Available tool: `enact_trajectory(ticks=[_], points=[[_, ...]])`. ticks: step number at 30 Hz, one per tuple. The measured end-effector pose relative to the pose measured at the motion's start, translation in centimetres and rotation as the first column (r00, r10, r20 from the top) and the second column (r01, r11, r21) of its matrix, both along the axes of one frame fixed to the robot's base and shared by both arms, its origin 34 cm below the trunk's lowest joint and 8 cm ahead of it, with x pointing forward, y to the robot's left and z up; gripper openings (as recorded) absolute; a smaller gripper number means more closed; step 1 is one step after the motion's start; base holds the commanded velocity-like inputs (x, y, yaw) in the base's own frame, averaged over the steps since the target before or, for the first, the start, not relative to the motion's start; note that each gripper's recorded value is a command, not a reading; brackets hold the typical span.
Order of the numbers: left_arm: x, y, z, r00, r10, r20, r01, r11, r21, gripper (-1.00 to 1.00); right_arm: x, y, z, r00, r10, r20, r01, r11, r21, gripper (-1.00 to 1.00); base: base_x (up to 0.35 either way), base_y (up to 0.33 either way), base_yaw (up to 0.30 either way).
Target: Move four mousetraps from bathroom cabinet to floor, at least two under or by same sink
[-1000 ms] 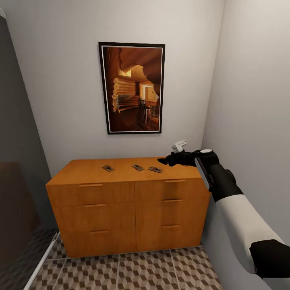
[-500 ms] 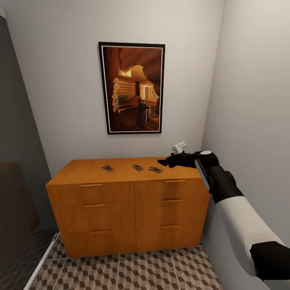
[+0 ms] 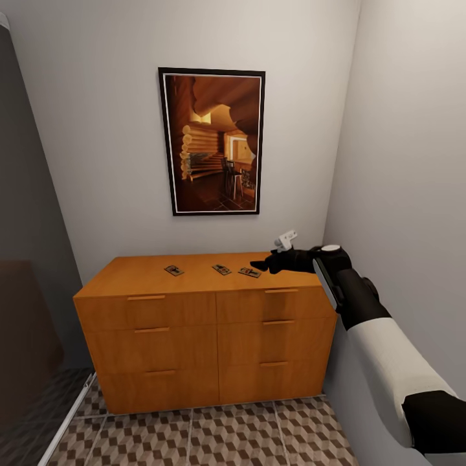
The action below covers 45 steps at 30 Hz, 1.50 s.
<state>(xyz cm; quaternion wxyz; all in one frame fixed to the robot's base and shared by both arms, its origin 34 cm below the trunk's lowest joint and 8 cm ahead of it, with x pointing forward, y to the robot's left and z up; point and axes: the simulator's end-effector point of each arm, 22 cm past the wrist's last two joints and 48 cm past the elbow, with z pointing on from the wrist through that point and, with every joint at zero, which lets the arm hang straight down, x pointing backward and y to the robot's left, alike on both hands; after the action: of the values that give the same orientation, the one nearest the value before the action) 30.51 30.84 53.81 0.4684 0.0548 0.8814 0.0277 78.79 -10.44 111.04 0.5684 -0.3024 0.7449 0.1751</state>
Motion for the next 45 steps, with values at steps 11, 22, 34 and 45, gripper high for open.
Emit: enact_trajectory(ticks=[11,22,34,45], points=[[0.0,-0.1,0.0,1.0,0.0,0.0,0.0,1.0,-0.001,1.0,-0.1,0.0,-0.6,1.0,0.004,-0.014,-0.004,1.0,0.0,1.0,0.0,0.0,0.0],[0.0,-0.1,0.0,1.0,-0.002,0.0,0.002,1.0,-0.003,1.0,0.1,-0.3,-1.6,0.999,-0.002,-0.037,0.002,1.0,-0.002,1.0,0.0,0.0,0.0],[0.1,0.8,0.1,1.0,0.007,0.003,-0.007,1.0,0.01,1.0,0.5,-1.8,-2.0,0.999,-0.024,-0.043,0.023,1.0,-0.014,1.0,0.0,0.0,0.0],[0.1,0.4,0.1,1.0,0.007,0.003,-0.007,1.0,0.004,1.0,0.4,-1.7,-2.0,0.999,-0.022,-0.043,0.022,1.0,-0.014,1.0,0.0,0.0,0.0]])
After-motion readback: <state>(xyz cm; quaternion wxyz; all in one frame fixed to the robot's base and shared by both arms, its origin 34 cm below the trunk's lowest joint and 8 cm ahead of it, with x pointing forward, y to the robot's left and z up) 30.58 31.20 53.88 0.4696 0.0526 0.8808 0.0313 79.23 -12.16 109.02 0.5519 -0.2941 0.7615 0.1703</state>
